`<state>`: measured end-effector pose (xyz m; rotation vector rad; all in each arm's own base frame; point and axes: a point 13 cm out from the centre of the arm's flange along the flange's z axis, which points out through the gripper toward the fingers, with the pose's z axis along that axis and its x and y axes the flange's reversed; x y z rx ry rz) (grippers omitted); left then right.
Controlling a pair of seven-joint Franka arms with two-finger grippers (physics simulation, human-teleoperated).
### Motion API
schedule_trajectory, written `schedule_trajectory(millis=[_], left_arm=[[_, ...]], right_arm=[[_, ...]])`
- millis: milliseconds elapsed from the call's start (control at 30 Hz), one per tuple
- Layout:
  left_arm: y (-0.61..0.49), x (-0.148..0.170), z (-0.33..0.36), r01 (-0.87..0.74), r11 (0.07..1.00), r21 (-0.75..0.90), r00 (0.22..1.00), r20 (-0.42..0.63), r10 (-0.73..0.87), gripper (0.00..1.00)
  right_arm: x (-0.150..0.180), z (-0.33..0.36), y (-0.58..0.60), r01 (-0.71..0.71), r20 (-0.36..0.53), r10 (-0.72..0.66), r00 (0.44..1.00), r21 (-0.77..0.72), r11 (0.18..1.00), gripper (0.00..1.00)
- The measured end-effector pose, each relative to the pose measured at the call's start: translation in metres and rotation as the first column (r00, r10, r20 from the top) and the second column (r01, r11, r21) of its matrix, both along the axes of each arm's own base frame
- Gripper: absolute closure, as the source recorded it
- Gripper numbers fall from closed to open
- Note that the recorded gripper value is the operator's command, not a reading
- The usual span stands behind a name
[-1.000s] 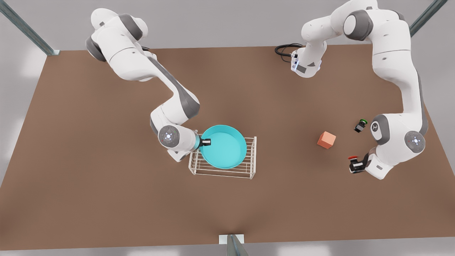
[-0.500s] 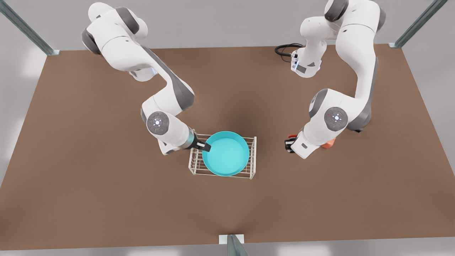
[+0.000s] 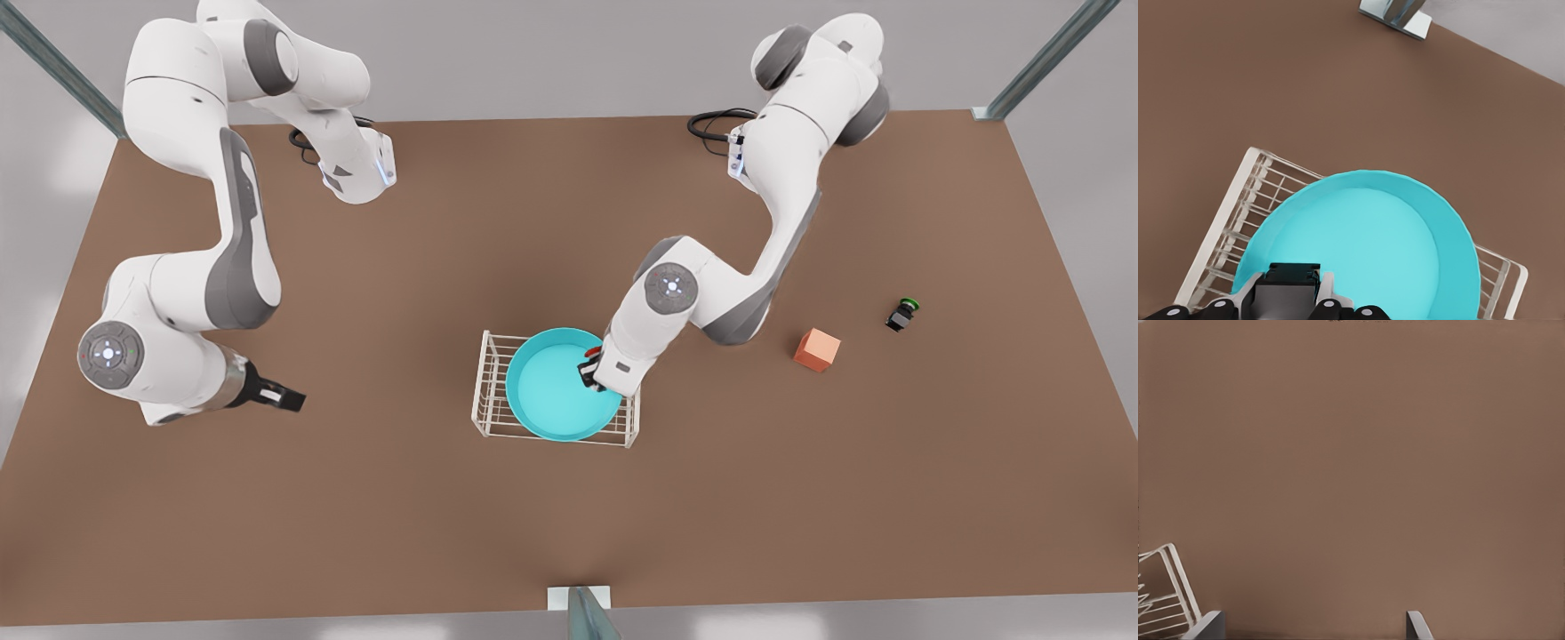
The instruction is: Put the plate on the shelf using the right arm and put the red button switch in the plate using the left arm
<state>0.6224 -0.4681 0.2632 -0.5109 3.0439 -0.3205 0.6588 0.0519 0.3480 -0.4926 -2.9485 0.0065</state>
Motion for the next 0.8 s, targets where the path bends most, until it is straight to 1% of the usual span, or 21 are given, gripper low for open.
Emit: schedule_trajectory(millis=[67, 100, 233, 267, 400, 433, 467, 533, 567, 600, 633, 700, 800], left_arm=[[-0.020, -0.008, -0.014, -0.033, 0.999, 0.002, 0.999, 0.009, 0.033, 0.63], [-0.026, -0.009, -0.021, -0.052, 0.999, 0.003, 0.999, 0.016, 0.052, 0.63], [-0.039, -0.004, -0.028, -0.150, 0.988, -0.021, 0.988, 0.039, 0.151, 0.62], [-0.038, -0.001, -0.028, -0.177, 0.984, -0.028, 0.983, 0.043, 0.178, 0.00], [-0.032, 0.012, -0.023, -0.256, 0.966, -0.042, 0.963, 0.074, 0.259, 0.00], [-0.024, 0.018, -0.016, -0.278, 0.960, -0.041, 0.956, 0.081, 0.280, 0.00], [0.001, 0.030, 0.006, -0.308, 0.951, -0.030, 0.946, 0.093, 0.309, 0.00], [0.093, 0.066, 0.061, -0.392, 0.920, 0.009, 0.914, 0.116, 0.389, 0.00], [0.157, 0.085, 0.083, -0.439, 0.897, 0.040, 0.894, 0.122, 0.432, 0.00], [0.223, 0.098, 0.096, -0.480, 0.874, 0.078, 0.875, 0.119, 0.470, 0.00], [0.283, 0.104, 0.103, -0.509, 0.854, 0.113, 0.860, 0.107, 0.499, 0.00], [0.373, 0.103, 0.103, -0.533, 0.830, 0.165, 0.845, 0.057, 0.531, 0.00], [0.417, 0.087, 0.094, -0.477, 0.854, 0.207, 0.870, -0.027, 0.492, 0.00]], right_arm=[[0.001, 0.004, 0.002, -0.068, 0.008, 0.068, 0.998, 0.012, 0.998, 0.00], [0.005, 0.012, 0.003, -0.103, 0.026, 0.103, 0.994, 0.019, 0.995, 0.00], [0.007, 0.024, 0.026, -0.252, 0.059, 0.249, 0.967, 0.047, 0.967, 0.00], [0.007, 0.025, 0.029, -0.280, 0.062, 0.277, 0.959, 0.052, 0.959, 0.00], [0.007, 0.026, 0.030, -0.366, 0.069, 0.362, 0.930, 0.061, 0.929, 0.00], [0.007, 0.026, 0.029, -0.382, 0.070, 0.377, 0.923, 0.062, 0.922, 0.00], [0.007, 0.026, 0.026, -0.396, 0.071, 0.391, 0.918, 0.063, 0.916, 0.00], [0.007, 0.026, 0.025, -0.424, 0.073, 0.419, 0.905, 0.065, 0.903, 0.00], [0.007, 0.026, 0.024, -0.437, 0.074, 0.433, 0.898, 0.065, 0.897, 0.00], [0.007, 0.025, 0.024, -0.450, 0.075, 0.445, 0.892, 0.067, 0.891, 0.00], [0.007, 0.025, 0.023, -0.461, 0.076, 0.456, 0.887, 0.067, 0.885, 0.00], [0.007, 0.025, 0.023, -0.483, 0.078, 0.478, 0.875, 0.069, 0.873, 0.00], [0.006, 0.030, 0.012, -0.522, 0.061, 0.520, 0.852, 0.026, 0.852, 0.00]])
